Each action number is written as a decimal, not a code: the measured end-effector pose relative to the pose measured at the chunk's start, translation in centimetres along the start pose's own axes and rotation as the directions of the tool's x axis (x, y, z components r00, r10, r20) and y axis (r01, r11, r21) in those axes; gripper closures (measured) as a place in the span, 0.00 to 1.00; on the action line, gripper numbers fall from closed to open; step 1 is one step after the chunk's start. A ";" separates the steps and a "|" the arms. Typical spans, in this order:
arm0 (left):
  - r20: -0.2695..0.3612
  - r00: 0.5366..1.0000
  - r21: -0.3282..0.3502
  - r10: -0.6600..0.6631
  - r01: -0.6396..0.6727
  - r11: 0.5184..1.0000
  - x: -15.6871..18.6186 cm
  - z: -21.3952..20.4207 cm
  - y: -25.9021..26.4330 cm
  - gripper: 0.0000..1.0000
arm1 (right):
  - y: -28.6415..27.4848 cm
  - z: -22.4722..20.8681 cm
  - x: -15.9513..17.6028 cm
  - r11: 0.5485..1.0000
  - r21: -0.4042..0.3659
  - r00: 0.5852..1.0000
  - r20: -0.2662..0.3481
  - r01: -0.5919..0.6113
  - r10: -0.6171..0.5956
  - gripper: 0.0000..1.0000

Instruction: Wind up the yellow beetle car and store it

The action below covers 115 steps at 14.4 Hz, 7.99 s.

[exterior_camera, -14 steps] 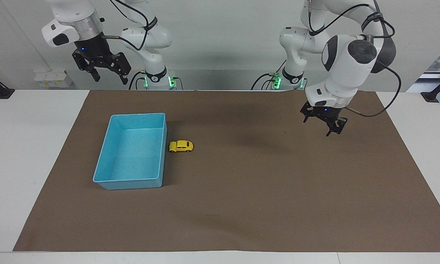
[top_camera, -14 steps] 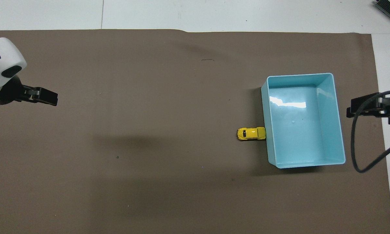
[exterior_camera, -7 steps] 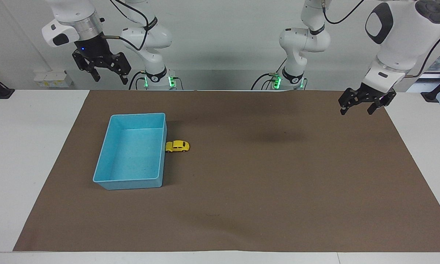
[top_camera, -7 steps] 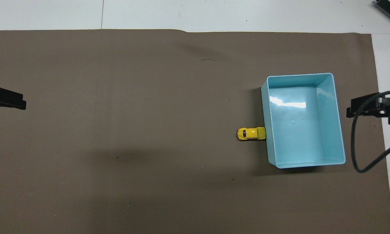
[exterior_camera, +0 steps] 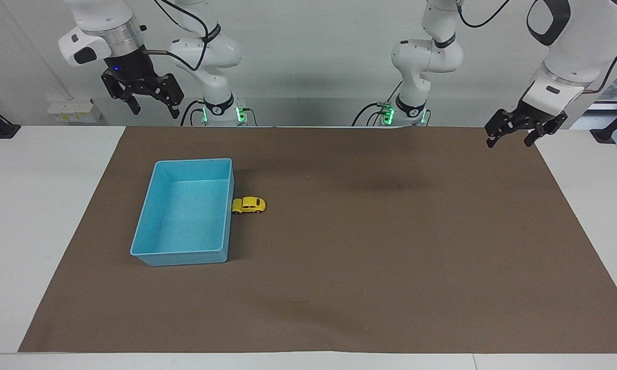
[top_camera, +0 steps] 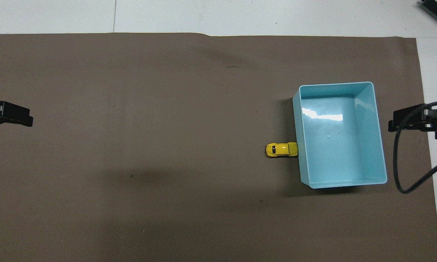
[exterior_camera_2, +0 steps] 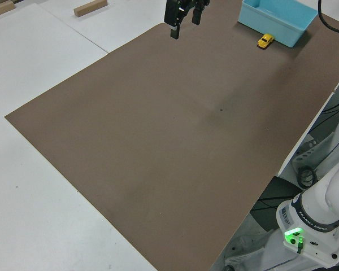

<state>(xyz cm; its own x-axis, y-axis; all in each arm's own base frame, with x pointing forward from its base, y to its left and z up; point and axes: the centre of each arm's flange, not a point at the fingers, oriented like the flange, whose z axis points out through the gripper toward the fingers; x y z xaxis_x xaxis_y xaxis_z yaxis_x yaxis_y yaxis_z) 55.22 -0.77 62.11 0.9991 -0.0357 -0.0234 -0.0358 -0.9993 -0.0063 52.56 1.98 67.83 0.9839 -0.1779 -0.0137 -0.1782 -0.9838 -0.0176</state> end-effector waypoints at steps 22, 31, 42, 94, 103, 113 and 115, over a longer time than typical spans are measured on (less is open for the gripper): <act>0.068 0.998 -0.039 0.004 -0.001 0.999 -0.7 0.6 0.6 0.00 | -6.8 1.0 -1.7 0.748 0.019 0.749 -0.029 0.663 -0.662 0.00; 0.067 0.998 -0.039 -0.006 0.008 0.999 -0.8 0.4 0.1 0.00 | -12.1 14.0 -1.1 0.184 -0.034 0.182 -0.051 0.982 -0.982 0.00; 0.049 0.999 -0.037 -0.023 0.024 0.999 -1.4 -0.9 -0.7 0.00 | -13.5 28.7 -2.0 -0.044 -0.058 -0.044 -0.012 0.997 -0.999 0.00; 0.060 0.998 -0.037 -0.018 0.020 0.999 -1.5 -0.9 -0.5 0.00 | 1.2 35.0 2.3 -0.236 -0.011 -0.235 0.047 0.972 -0.971 0.59; 0.060 0.998 -0.037 -0.017 0.020 0.999 -1.5 -0.9 -0.5 0.00 | 1.2 36.3 2.4 -0.237 -0.004 -0.237 0.045 0.971 -0.971 0.42; 0.060 0.998 -0.037 -0.018 0.020 0.999 -1.5 -0.9 -0.5 0.00 | -0.4 26.4 4.7 -0.063 0.004 -0.063 0.055 0.998 -0.997 0.00; 0.060 0.998 -0.037 -0.018 0.020 0.999 -1.5 -0.9 -0.5 0.00 | -0.3 23.3 4.5 0.040 -0.007 0.040 0.057 0.999 -0.998 0.00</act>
<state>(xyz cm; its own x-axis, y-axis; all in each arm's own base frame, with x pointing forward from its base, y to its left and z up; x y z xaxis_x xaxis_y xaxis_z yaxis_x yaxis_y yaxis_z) 53.75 -0.23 63.01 0.9964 -0.0177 -0.0831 -0.0152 -0.9994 0.0306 56.76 1.92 44.48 0.2164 0.9755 -0.0404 0.9762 -0.2169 -0.0074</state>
